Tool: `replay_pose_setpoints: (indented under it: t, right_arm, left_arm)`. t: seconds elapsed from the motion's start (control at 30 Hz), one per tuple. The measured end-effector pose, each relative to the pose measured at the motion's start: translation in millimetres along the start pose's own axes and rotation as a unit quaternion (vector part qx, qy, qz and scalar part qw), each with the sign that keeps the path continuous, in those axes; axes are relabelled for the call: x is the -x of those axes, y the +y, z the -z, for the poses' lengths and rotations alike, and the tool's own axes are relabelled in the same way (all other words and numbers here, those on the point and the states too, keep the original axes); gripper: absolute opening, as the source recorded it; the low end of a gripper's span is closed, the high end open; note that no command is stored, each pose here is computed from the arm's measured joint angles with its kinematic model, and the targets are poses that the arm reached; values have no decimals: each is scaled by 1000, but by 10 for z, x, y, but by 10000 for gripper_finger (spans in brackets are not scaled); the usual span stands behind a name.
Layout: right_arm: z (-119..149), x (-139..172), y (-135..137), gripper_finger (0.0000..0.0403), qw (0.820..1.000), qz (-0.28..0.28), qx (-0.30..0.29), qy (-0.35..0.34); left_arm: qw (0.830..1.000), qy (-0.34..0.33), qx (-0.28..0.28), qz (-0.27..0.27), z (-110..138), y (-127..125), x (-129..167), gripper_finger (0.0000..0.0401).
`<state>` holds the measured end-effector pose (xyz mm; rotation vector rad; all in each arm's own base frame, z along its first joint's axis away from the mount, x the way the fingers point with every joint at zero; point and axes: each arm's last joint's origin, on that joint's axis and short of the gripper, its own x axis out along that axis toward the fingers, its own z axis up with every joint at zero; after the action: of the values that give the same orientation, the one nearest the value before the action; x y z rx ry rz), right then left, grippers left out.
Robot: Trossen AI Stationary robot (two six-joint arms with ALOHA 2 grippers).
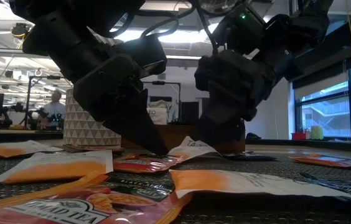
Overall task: Pick & Place Tea
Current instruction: Put the white tea bag into the left section of the wooden organizer
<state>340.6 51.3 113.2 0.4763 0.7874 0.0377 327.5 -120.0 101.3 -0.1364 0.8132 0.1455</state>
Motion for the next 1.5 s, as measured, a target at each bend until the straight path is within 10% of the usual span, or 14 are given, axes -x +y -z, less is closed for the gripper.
replay_pose_setpoints:
  t: [0.93, 1.5]
  right_arm:
    - [23, 1, 4, 9, 999, -18, -23, 23]
    - [-300, 507, 260, 5, 996, -62, 41, -57]
  left_arm:
    - [1000, -1, 3, 16, -46, -7, 67, 59]
    - [984, -126, -47, 118, -483, -230, 1045, 59]
